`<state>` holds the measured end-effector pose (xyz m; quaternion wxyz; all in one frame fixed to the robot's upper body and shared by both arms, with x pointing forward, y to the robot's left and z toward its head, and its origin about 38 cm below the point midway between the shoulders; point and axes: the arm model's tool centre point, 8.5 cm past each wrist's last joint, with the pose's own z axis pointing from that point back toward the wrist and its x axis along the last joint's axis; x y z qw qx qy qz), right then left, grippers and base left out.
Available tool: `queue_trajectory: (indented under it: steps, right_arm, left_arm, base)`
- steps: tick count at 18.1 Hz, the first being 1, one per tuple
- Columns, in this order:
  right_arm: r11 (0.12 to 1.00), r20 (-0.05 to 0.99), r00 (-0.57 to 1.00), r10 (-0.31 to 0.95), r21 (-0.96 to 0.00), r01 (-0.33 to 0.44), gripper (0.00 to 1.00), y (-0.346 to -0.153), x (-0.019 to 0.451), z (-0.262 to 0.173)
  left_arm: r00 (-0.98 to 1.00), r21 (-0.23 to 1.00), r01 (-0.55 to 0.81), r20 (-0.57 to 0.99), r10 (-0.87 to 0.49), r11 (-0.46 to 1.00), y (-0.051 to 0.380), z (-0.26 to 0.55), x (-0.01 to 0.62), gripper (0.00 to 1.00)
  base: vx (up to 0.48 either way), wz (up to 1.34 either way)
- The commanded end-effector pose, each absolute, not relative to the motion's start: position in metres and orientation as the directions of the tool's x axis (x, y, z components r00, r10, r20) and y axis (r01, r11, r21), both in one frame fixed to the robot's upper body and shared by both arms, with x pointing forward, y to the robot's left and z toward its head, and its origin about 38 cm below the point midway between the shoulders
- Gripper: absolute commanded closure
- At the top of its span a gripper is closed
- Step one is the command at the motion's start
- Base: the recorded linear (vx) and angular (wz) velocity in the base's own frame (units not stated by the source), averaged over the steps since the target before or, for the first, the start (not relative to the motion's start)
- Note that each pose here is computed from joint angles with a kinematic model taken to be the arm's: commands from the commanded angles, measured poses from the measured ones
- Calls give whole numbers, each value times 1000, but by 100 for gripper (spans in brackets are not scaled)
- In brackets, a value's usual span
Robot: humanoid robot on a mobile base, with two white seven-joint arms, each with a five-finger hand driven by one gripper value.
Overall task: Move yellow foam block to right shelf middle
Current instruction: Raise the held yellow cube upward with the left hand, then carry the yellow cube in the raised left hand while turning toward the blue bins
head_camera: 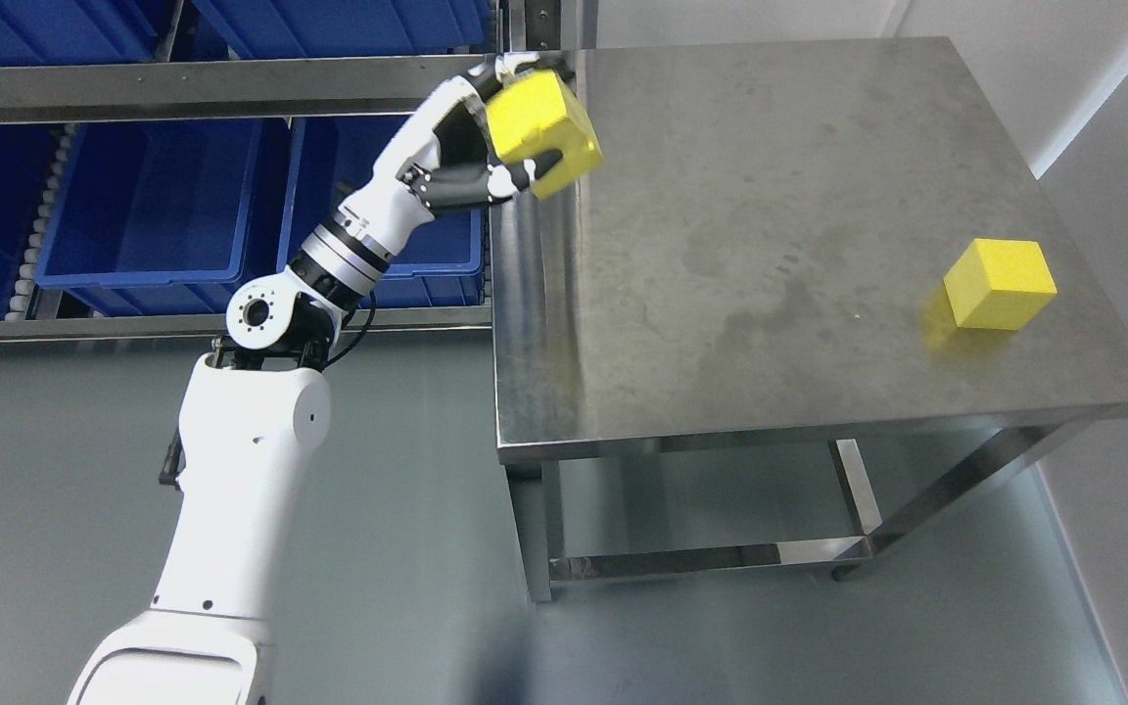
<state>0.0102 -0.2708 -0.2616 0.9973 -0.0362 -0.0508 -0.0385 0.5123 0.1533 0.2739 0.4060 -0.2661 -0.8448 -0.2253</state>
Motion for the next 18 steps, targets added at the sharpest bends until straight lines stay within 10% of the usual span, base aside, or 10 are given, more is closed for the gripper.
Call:
queue_trajectory:
  steps: [1, 6, 18]
  right_arm:
    - [993, 124, 989, -76, -86, 87, 0, -283, 17, -261]
    - [992, 124, 989, -77, -86, 88, 0, -283, 17, -261]
    - [993, 124, 989, -76, -86, 87, 0, -283, 17, -261]
  left_arm:
    - [-677, -101, 424, 625, 389, 900, 200, 303, 513, 69]
    - [-679, -299, 234, 631, 376, 925, 230, 266, 505, 70]
    - [-704, -210, -19, 697, 137, 977, 298, 232, 480, 70]
  base:
    - [0, 0]
    - [2, 7]
    - [-9, 144]
